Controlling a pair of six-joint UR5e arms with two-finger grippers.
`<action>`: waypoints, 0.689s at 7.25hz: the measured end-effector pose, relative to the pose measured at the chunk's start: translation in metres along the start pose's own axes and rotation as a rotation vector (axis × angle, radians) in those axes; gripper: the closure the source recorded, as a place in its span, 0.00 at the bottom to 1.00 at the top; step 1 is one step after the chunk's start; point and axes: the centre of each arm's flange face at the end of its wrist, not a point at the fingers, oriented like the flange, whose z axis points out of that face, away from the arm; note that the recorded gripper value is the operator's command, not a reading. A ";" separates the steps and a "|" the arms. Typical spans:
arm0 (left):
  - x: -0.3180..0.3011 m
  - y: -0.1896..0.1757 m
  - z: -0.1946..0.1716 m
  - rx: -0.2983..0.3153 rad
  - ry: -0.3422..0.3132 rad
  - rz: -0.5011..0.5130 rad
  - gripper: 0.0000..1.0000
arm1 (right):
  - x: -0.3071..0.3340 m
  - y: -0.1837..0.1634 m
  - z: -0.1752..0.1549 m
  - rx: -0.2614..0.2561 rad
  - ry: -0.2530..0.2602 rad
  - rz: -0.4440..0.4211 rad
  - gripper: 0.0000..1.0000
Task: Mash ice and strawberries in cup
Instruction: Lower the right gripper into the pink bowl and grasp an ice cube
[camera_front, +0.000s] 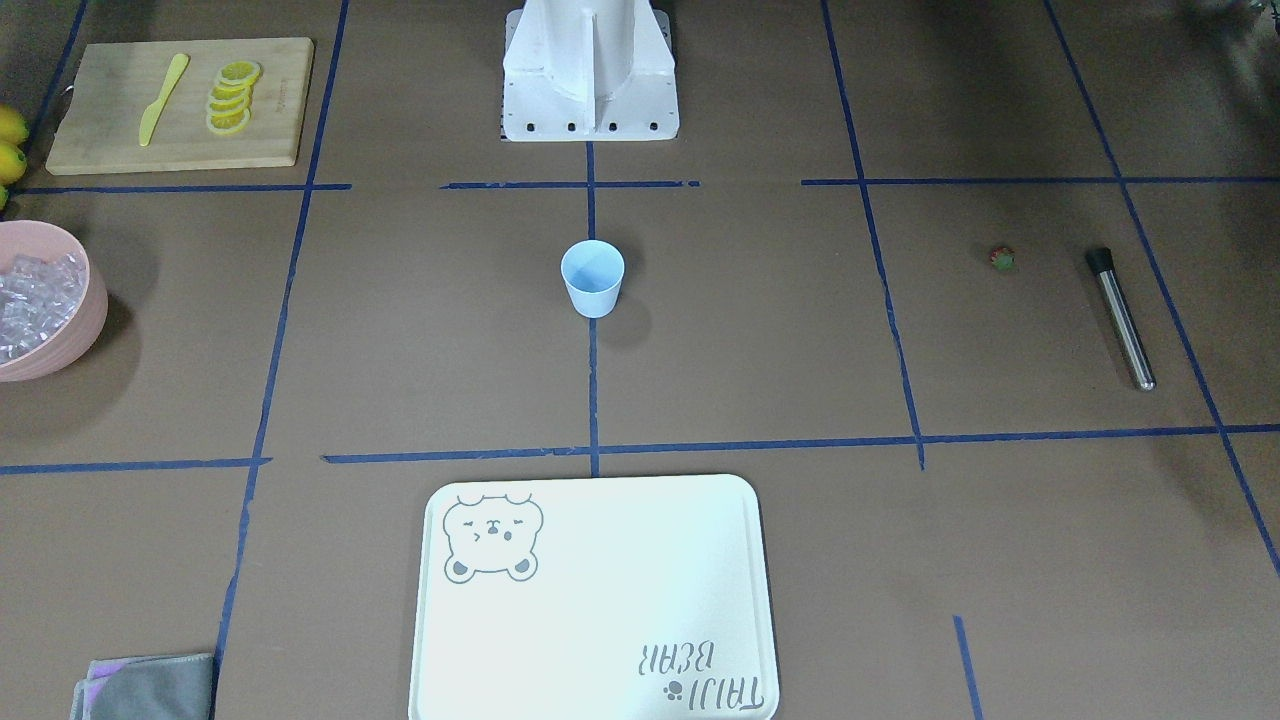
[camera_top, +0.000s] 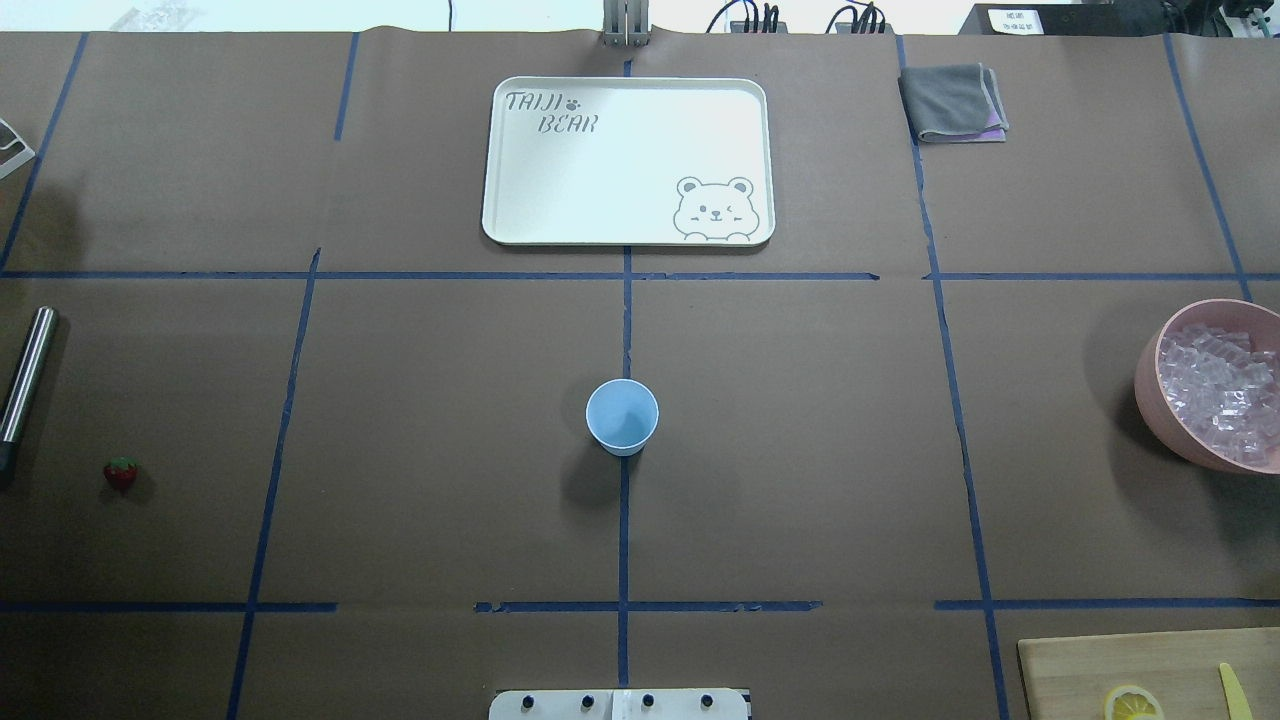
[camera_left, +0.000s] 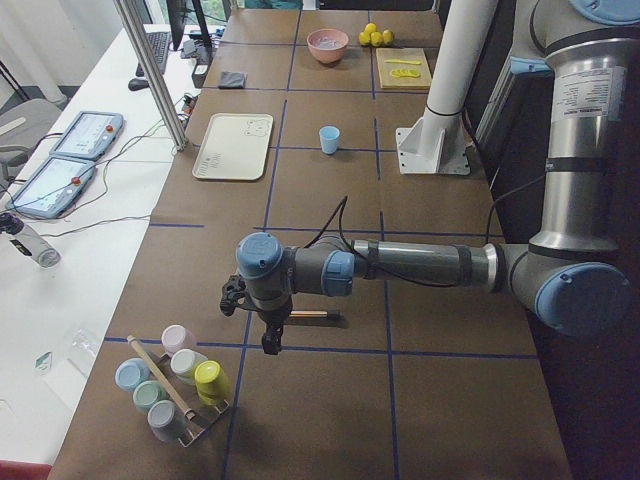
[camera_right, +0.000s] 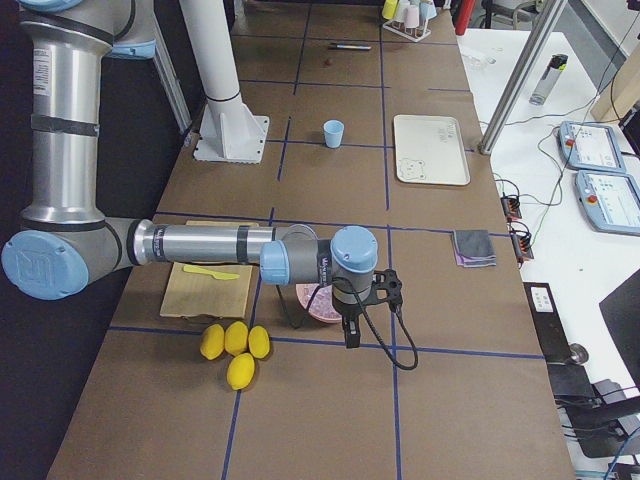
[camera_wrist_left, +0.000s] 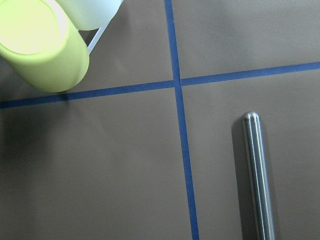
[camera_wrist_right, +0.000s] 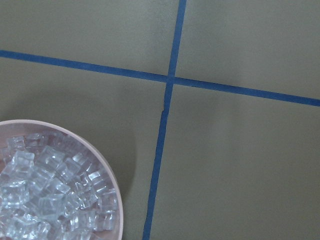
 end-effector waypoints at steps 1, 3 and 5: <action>0.000 0.000 0.000 0.000 0.000 0.001 0.00 | -0.001 -0.001 -0.001 0.002 0.000 -0.002 0.00; 0.000 0.001 0.001 0.000 0.001 0.003 0.00 | -0.006 -0.009 -0.007 0.018 0.001 -0.017 0.00; 0.000 0.002 0.001 -0.001 0.002 0.001 0.00 | -0.032 -0.024 -0.004 0.074 -0.003 -0.129 0.00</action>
